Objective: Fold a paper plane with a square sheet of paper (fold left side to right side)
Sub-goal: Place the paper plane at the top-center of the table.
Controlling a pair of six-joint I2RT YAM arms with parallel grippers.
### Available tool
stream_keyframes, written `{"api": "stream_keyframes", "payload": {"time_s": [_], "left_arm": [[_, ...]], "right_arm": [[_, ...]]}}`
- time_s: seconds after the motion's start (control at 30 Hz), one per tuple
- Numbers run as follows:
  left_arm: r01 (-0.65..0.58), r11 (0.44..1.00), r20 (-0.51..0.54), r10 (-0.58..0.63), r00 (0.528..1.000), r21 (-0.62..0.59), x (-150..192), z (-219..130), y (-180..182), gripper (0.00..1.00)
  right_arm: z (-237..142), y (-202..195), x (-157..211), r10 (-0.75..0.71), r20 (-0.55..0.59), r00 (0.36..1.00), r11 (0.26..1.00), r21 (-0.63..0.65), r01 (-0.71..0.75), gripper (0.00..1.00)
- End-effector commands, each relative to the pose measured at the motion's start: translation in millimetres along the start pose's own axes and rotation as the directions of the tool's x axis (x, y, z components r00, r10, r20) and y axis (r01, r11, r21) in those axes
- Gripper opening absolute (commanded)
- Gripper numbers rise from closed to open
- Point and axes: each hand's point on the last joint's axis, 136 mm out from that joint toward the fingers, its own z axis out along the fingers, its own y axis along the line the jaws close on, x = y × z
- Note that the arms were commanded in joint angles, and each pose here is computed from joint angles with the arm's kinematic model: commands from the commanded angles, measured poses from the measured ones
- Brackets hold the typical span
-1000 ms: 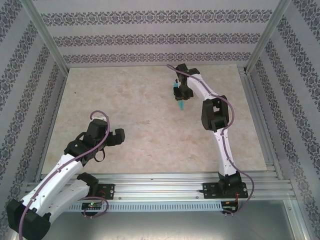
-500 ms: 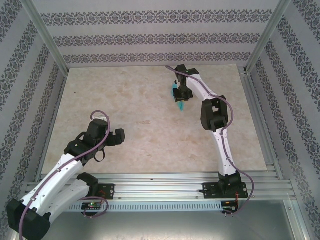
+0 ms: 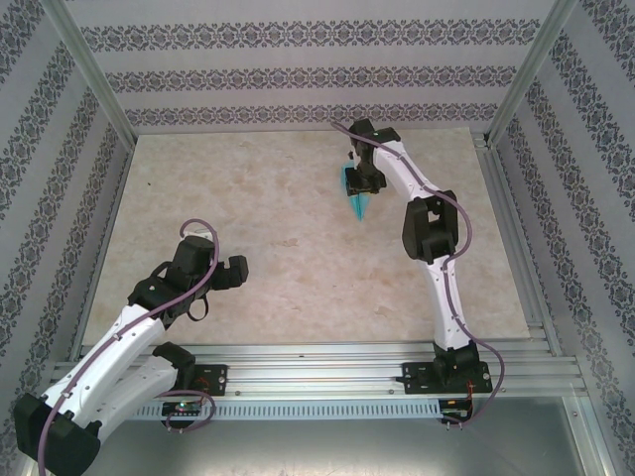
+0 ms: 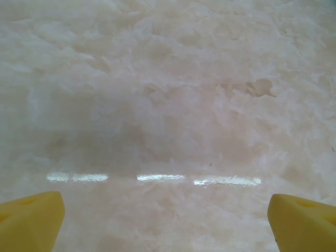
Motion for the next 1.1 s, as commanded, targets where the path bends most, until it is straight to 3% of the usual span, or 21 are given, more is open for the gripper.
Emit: {"api": "stream_keyframes", "payload": {"time_s": [0.0,0.33,0.53,0.7,0.9,1.0,1.07], "left_arm": [[0.042,0.999,0.04,-0.041,0.998,-0.026,-11.7,-0.1,4.1,1.0],[0.055,0.99,0.136,-0.037,0.99,-0.133,-52.9,-5.9,14.7,1.0],[0.067,0.988,0.261,-0.029,0.965,-0.14,-83.3,-13.1,18.0,1.0],[0.073,0.971,0.353,0.013,0.935,-0.228,-101.1,-16.9,34.7,1.0],[0.06,0.937,0.463,0.114,0.879,-0.344,-112.6,-21.5,55.5,1.0],[0.068,0.907,0.492,0.161,0.856,-0.415,-112.9,-19.7,69.4,1.0],[0.066,0.893,0.494,0.184,0.85,-0.445,-112.4,-15.3,77.0,1.0]], "right_arm": [[-51.8,6.9,-4.4,-0.02,0.081,0.996,1.0,0.026,0.018,0.35],[-155.0,7.2,46.8,-0.006,0.308,0.951,0.999,0.048,-0.01,0.41],[-185.8,-14.8,102.8,0.026,0.44,0.897,0.997,0.052,-0.054,0.45],[-193.1,-42.0,139.9,0.054,0.563,0.825,0.991,0.072,-0.115,0.52],[-194.8,-84.2,166.0,0.124,0.711,0.692,0.969,0.063,-0.238,0.69],[-190.0,-104.9,176.2,0.111,0.762,0.638,0.951,0.104,-0.29,0.95],[-185.1,-116.0,181.9,0.096,0.795,0.599,0.941,0.125,-0.316,0.98]]}}
